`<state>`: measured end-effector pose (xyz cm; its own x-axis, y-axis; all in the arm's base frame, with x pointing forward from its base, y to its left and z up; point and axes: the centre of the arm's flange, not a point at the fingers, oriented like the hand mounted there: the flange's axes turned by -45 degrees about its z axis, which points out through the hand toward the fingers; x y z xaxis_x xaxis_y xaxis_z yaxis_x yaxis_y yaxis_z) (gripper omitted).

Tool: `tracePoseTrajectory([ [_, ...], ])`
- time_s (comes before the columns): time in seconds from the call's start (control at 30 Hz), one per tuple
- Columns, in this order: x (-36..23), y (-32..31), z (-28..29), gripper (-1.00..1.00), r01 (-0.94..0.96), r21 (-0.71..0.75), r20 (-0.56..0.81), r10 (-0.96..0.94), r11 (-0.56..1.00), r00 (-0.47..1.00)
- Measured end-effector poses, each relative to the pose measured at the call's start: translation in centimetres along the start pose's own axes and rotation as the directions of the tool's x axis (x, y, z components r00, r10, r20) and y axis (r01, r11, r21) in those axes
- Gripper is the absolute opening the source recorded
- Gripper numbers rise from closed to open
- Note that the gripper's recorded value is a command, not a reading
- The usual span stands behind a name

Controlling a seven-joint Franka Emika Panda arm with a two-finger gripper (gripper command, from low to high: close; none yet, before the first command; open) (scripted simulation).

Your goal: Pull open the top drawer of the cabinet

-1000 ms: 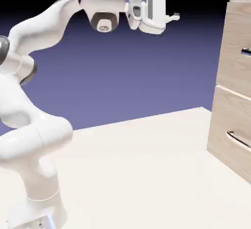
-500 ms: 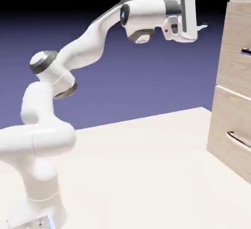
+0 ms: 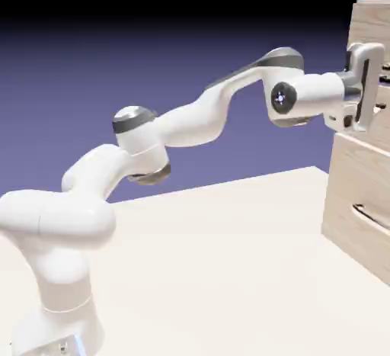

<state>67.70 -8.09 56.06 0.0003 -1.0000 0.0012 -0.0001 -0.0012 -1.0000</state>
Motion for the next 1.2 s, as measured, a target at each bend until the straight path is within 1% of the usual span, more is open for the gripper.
tracePoseTrajectory([
  [0.1,0.0,0.1,2.2,0.00,-0.001,0.000,0.000,0.001,1.000,1.000],
  [0.13,0.0,0.1,2.6,-1.00,-0.001,0.000,0.000,0.001,1.000,1.000],
  [0.2,0.0,0.1,2.6,-1.00,-0.001,0.000,0.000,0.001,1.000,1.000],
  [0.57,0.0,0.1,-6.3,-1.00,-0.001,0.003,0.001,0.001,1.000,1.000],
  [0.87,0.0,0.1,-15.5,-1.00,-0.001,0.003,0.001,0.001,1.000,1.000],
  [1.17,0.0,0.1,-26.4,-1.00,-0.001,0.003,0.001,0.001,1.000,1.000],
  [1.2,0.0,0.1,-27.1,1.00,-0.001,0.003,0.001,0.001,1.000,1.000],
])
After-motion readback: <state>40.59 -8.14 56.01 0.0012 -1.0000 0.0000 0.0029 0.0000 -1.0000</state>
